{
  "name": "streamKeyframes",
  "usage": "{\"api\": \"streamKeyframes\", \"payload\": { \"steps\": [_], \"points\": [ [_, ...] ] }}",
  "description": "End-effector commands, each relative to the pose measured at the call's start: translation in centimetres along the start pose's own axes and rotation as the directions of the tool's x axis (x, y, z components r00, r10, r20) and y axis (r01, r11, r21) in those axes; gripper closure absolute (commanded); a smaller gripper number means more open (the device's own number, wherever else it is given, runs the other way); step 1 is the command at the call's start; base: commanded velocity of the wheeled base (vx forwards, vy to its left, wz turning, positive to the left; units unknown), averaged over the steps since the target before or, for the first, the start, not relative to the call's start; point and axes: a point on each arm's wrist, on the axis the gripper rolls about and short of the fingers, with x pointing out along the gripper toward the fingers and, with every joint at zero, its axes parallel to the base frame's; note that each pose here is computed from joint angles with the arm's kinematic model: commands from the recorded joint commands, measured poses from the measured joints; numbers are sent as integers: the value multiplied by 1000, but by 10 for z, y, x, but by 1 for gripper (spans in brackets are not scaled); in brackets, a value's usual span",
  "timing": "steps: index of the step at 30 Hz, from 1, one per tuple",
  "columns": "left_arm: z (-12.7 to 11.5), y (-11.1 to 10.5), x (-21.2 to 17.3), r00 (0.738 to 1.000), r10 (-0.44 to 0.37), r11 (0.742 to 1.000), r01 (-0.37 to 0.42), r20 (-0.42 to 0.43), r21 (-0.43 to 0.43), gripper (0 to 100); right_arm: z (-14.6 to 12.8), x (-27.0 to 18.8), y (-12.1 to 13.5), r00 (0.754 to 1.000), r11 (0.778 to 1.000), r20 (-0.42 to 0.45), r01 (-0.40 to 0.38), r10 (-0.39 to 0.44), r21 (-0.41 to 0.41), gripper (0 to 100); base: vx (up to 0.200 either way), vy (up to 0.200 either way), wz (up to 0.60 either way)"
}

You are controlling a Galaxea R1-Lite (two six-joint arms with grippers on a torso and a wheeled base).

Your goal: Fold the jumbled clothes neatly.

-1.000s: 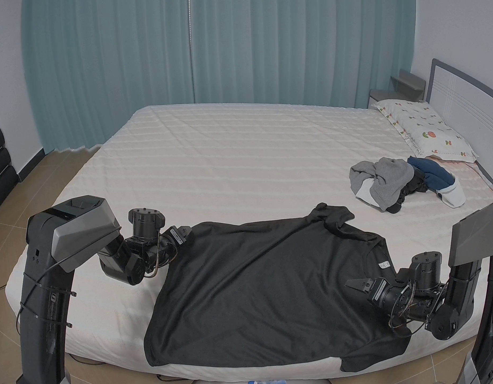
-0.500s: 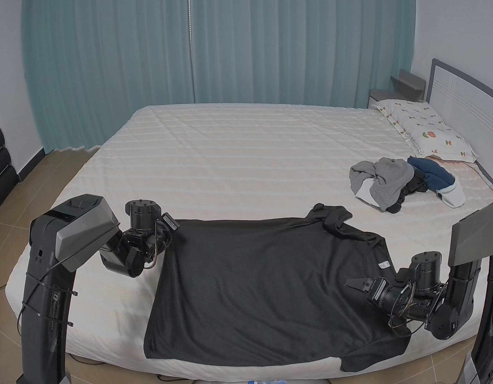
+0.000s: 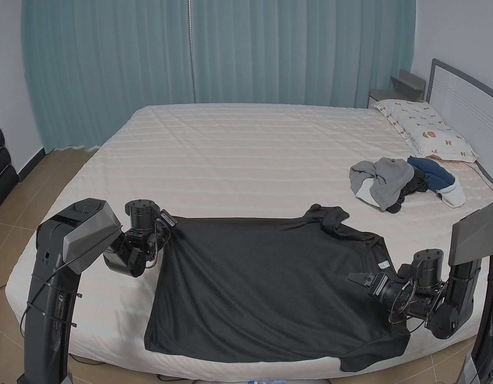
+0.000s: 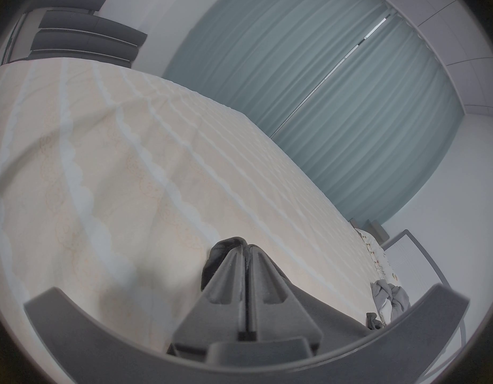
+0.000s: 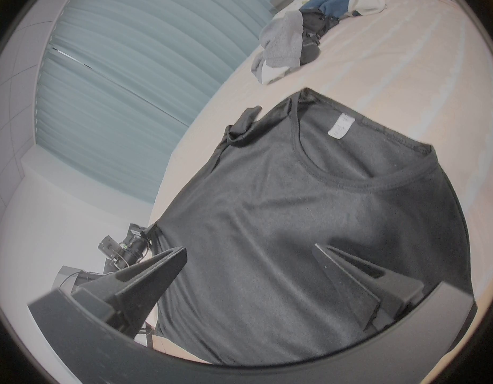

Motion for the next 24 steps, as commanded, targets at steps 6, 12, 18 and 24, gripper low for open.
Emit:
{"api": "streamKeyframes", "payload": {
  "steps": [6,12,18,24],
  "points": [
    [-1,1,-2,1000,7,1000,-7,-10,-2,0,6,0,4,997,1000,77,-12,13,-11,0,0,0,0],
    [6,0,-11,1000,14,1000,-14,-14,-12,0,12,5,8,989,999,149,6,-1,-32,0,0,0,0],
    [31,-8,-37,1000,-11,994,8,-26,-110,0,24,15,12,979,998,203,1,10,-57,0,0,0,0],
    [57,5,-68,978,-118,954,64,-171,-292,0,55,37,29,973,996,230,20,2,-91,0,0,0,0]
  ]
}}
